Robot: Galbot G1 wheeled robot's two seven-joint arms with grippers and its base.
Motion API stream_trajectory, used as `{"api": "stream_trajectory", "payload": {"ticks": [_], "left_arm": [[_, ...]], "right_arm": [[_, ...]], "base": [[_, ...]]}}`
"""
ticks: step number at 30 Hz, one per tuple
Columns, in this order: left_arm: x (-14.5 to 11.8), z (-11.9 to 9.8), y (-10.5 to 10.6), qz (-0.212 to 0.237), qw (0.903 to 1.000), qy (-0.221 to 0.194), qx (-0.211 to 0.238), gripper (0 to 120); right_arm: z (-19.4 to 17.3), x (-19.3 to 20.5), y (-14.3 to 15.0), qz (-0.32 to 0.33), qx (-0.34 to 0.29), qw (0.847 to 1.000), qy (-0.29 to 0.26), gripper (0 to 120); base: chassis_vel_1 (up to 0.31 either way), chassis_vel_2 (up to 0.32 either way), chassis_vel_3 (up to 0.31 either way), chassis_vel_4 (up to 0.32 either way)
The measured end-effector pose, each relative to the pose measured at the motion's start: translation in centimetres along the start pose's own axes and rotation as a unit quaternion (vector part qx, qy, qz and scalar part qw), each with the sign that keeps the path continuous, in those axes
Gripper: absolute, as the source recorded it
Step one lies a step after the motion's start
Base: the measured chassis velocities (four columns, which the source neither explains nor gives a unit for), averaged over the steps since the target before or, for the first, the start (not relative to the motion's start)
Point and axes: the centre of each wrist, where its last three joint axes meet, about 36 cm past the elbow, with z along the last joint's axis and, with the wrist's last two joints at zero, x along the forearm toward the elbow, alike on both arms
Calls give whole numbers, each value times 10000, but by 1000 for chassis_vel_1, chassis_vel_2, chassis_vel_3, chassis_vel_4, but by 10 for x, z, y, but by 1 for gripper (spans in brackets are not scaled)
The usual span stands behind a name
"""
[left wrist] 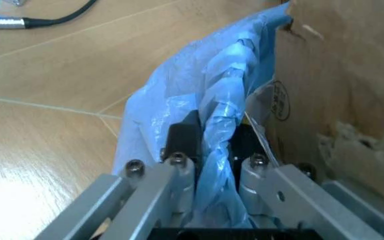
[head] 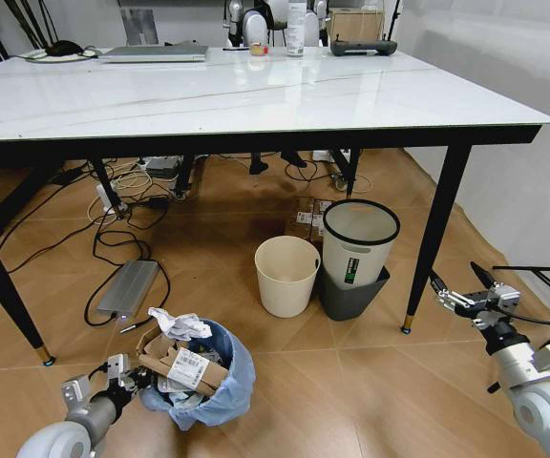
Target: Pick up the trash bin and place the trash from the table into it.
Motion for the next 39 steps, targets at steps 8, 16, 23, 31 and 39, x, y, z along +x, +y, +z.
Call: {"api": "stream_trajectory", "payload": {"ticks": [8, 16, 23, 31, 39], "left_arm": [[6, -2, -1, 16, 10000, 17, -5, 15], [9, -4, -1, 24, 10000, -5, -21, 15], [11, -5, -2, 33, 10000, -19, -30, 15], [16, -6, 0, 8, 10000, -31, -55, 14], [19, -8, 3, -22, 9999, -62, -79, 14]], "right_arm": [[0, 0, 0, 0, 0, 10000, 0, 100], [0, 0, 0, 0, 0, 10000, 0, 100], [0, 0, 0, 0, 0, 10000, 0, 100], [0, 0, 0, 0, 0, 10000, 0, 100], [0, 0, 0, 0, 0, 10000, 0, 100]], "base": [[0, 0, 0, 0], [0, 0, 0, 0], [0, 0, 0, 0], [0, 0, 0, 0], [0, 0, 0, 0]]}}
